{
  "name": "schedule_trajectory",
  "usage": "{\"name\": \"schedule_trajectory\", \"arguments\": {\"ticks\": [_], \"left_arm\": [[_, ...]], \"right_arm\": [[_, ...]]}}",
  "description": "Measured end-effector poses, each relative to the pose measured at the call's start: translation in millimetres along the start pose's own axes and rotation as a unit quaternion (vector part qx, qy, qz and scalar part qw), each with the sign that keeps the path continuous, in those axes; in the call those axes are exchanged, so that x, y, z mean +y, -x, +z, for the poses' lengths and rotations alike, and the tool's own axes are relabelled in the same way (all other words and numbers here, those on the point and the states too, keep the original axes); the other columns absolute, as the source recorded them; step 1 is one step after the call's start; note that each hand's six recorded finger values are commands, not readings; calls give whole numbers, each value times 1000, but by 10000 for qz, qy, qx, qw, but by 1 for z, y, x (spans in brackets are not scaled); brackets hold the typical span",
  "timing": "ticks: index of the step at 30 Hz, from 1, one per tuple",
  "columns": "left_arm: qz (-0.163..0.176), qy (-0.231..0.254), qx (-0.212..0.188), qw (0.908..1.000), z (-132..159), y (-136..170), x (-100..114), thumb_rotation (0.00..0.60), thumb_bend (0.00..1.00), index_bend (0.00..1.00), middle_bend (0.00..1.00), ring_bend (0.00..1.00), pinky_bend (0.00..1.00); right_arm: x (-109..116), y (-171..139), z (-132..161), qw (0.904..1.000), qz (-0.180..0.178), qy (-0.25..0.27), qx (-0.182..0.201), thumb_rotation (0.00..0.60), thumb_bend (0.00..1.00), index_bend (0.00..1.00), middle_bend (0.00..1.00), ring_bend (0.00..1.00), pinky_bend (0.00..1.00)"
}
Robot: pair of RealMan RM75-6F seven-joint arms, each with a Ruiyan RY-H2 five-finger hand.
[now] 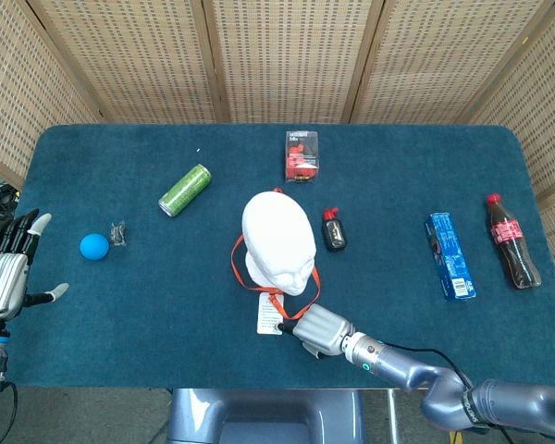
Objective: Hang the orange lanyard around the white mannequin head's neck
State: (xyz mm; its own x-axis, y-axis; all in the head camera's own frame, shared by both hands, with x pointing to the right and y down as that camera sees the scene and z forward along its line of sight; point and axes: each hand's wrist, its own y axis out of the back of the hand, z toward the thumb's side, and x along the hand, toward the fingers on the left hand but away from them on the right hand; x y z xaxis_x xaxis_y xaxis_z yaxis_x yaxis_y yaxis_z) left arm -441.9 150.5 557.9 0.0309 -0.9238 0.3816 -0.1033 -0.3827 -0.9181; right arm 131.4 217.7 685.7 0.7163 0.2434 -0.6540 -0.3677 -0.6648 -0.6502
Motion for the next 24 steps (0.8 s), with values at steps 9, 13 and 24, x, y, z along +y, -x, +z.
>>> {"name": "schedule_trajectory", "arguments": {"ticks": [9,13,24], "left_arm": [[-27,7,8,10000,0,-2,-1,600,0,0,0,0,0],[-34,20,18,10000,-1,-3,-1,600,0,0,0,0,0],[-46,37,34,10000,-1,-2,-1,600,0,0,0,0,0]], "right_arm": [[-4,17,-4,9997,147,-23,-208,600,803,200,801,735,907],[-8,17,1,9995,267,-76,-178,600,803,230,801,736,907],[-25,-9,28,9969,671,-321,246,600,804,265,802,735,907]]}}
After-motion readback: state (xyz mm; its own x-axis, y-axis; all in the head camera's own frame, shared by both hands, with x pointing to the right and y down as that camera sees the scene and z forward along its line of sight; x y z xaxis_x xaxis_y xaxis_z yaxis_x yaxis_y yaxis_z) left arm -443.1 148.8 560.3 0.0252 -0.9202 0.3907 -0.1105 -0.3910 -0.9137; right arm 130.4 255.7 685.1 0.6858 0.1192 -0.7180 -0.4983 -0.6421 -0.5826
